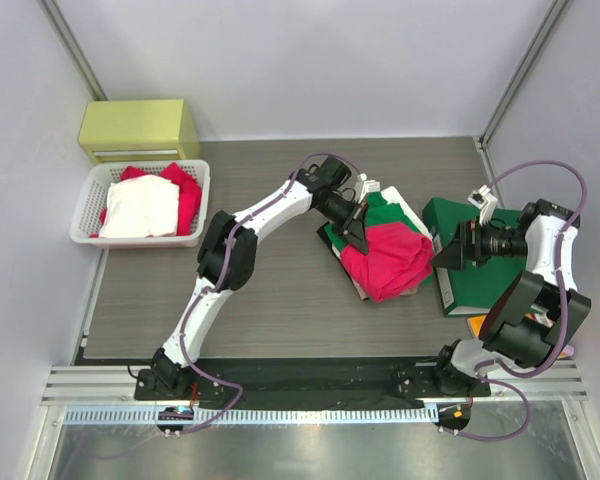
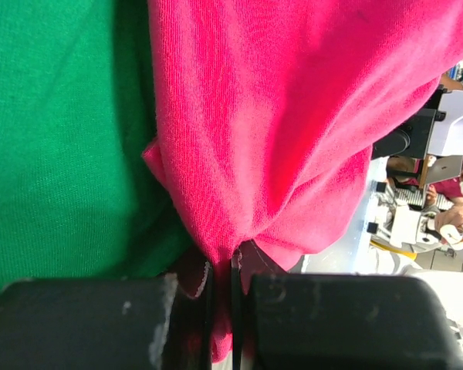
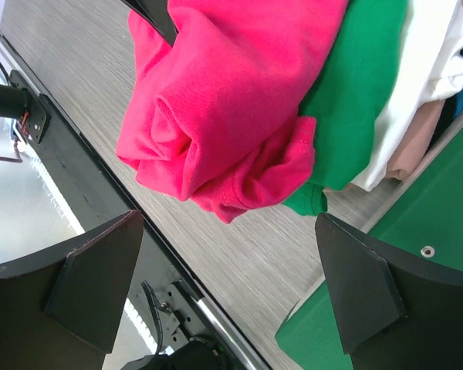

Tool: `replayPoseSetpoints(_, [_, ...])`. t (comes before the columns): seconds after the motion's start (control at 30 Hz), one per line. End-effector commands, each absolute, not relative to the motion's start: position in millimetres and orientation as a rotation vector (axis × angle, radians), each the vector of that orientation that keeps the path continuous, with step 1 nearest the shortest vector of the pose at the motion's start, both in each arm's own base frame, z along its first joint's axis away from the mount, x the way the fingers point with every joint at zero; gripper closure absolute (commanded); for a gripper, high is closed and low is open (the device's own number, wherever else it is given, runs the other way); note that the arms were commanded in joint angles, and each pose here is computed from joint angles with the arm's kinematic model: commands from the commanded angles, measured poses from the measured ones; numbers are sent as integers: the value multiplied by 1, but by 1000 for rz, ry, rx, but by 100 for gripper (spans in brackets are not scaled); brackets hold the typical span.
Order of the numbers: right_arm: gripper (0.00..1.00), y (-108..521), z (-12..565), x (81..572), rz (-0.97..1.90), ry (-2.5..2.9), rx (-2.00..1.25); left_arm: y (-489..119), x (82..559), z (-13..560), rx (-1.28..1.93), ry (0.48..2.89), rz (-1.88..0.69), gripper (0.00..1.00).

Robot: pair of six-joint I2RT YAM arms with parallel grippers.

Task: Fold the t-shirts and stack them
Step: Put the neatly folded tshirt into the corner of the board with both arms

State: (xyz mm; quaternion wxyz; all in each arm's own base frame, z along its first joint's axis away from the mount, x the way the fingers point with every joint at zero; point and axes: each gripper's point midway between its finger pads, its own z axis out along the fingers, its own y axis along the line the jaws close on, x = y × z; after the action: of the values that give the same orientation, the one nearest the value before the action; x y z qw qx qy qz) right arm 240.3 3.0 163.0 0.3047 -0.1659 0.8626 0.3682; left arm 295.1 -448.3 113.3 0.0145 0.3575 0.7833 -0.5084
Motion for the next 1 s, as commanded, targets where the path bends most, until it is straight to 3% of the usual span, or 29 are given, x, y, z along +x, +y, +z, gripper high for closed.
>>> replayPoseSetpoints(0.0, [2, 22, 181, 225, 1110, 2299, -433, -454, 291, 127, 1184, 2381, -1528, 100])
replayPoseSetpoints(0.07, [12, 24, 177, 226, 1134, 2315, -447, -452, 289, 125, 1207, 2384, -1491, 100])
replayPoseSetpoints(0.17, [2, 35, 174, 220, 1140, 2326, -533, -447, 290, 128, 1220, 2377, -1448, 100])
replayPoseSetpoints(0.63, [7, 75, 162, 246, 1221, 2370, -585, -442, 290, 128, 1236, 2376, -1409, 100])
replayPoseSetpoints(0.67, [11, 74, 159, 244, 1220, 2385, -580, -442, 290, 128, 1235, 2379, -1410, 100])
replayPoseSetpoints(0.7, [26, 72, 155, 242, 1211, 2402, -582, -443, 290, 128, 1237, 2376, -1408, 100])
replayPoseSetpoints(0.73, [76, 72, 152, 241, 1208, 2414, -578, -443, 290, 127, 1236, 2379, -1408, 100])
replayPoseSetpoints(0.77, [90, 72, 148, 239, 1204, 2426, -570, -444, 290, 126, 1236, 2379, -1408, 100])
replayPoseSetpoints(0.8, [99, 71, 147, 239, 1201, 2434, -562, -443, 292, 126, 1233, 2380, -1406, 100])
replayPoseSetpoints(0.97, [99, 69, 151, 240, 1148, 2424, -575, -444, 294, 124, 1243, 2379, -1384, 100])
